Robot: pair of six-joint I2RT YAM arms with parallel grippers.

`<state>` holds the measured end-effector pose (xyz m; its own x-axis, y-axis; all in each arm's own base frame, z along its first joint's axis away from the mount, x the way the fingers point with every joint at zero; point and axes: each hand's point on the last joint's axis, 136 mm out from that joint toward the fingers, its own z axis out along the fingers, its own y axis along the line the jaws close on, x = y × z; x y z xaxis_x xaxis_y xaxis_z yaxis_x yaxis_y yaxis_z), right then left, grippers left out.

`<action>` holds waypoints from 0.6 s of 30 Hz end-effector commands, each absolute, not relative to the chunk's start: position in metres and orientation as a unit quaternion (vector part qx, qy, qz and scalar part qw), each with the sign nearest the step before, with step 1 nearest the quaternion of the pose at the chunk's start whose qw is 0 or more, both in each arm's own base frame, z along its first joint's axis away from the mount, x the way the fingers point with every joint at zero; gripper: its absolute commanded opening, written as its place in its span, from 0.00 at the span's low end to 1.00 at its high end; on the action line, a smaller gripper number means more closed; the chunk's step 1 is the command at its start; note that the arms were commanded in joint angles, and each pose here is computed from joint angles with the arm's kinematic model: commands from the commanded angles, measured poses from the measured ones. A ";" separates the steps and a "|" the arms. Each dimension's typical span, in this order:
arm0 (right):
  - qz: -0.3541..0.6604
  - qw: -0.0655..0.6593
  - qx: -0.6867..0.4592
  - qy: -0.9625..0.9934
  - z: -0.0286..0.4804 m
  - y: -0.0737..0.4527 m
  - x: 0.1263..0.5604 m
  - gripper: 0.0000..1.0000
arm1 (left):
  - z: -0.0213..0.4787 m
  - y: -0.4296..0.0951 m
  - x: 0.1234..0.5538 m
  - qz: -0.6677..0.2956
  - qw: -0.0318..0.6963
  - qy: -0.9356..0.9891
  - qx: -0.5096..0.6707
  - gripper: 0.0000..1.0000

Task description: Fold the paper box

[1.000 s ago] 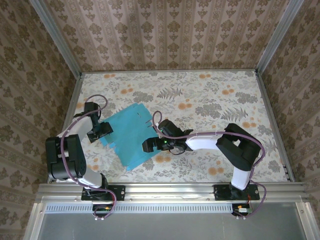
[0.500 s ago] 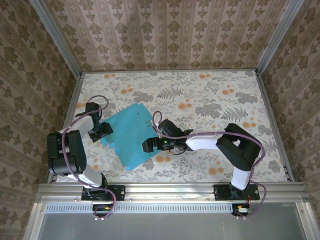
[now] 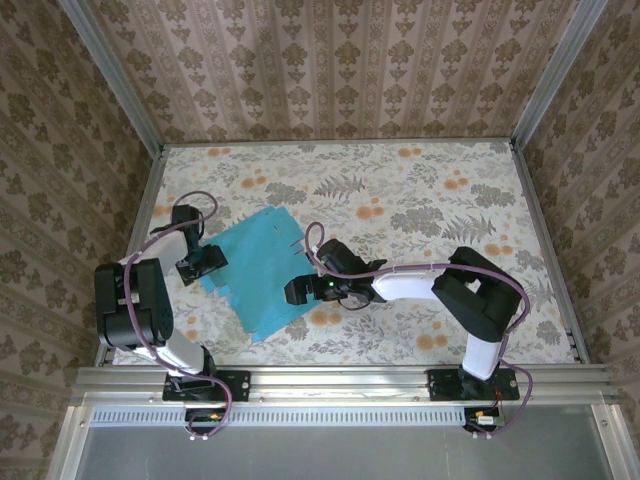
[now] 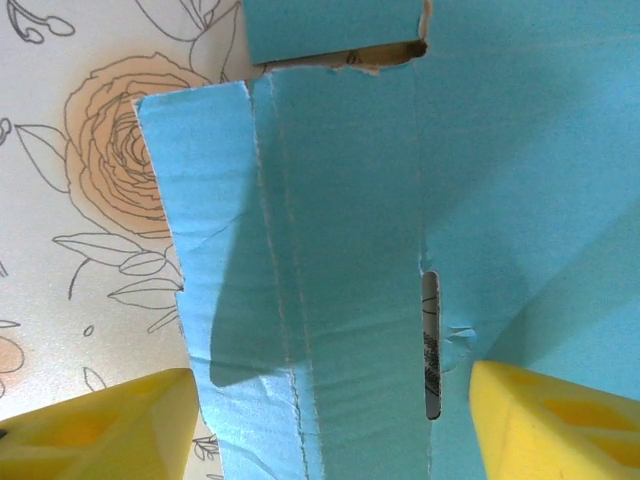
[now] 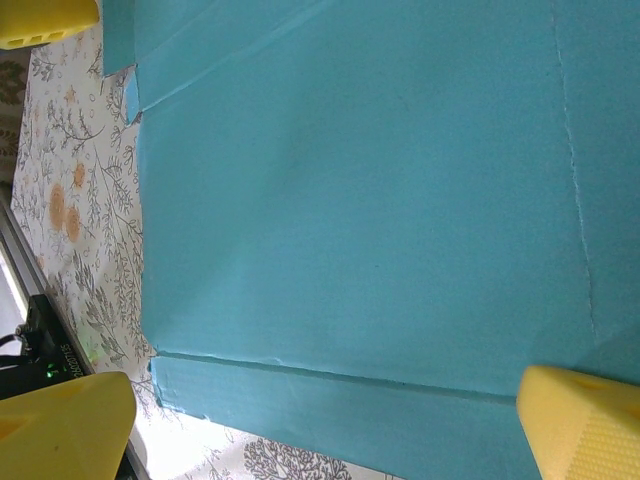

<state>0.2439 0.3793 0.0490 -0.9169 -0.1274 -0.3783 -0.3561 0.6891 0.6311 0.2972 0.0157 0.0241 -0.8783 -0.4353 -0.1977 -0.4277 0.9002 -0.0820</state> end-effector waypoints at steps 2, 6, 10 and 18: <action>0.326 0.102 -0.117 0.933 0.006 0.361 0.225 1.00 | 0.030 0.022 0.284 0.003 0.098 0.970 -0.222 0.72; 0.328 0.102 -0.117 0.932 0.006 0.362 0.225 1.00 | 0.029 0.022 0.283 0.003 0.093 0.970 -0.224 0.72; 0.328 0.102 -0.116 0.932 0.005 0.361 0.224 1.00 | 0.022 0.019 0.284 -0.006 0.092 0.969 -0.227 0.72; 0.326 0.100 -0.115 0.933 0.002 0.359 0.223 1.00 | 0.013 0.015 0.288 -0.023 0.095 0.966 -0.238 0.66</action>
<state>0.2450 0.3808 0.0498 -0.9179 -0.1134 -0.3803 -0.3501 0.6827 0.6413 0.2911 0.0167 0.0198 -0.8733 -0.4459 -0.1964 -0.4395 0.8949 -0.0776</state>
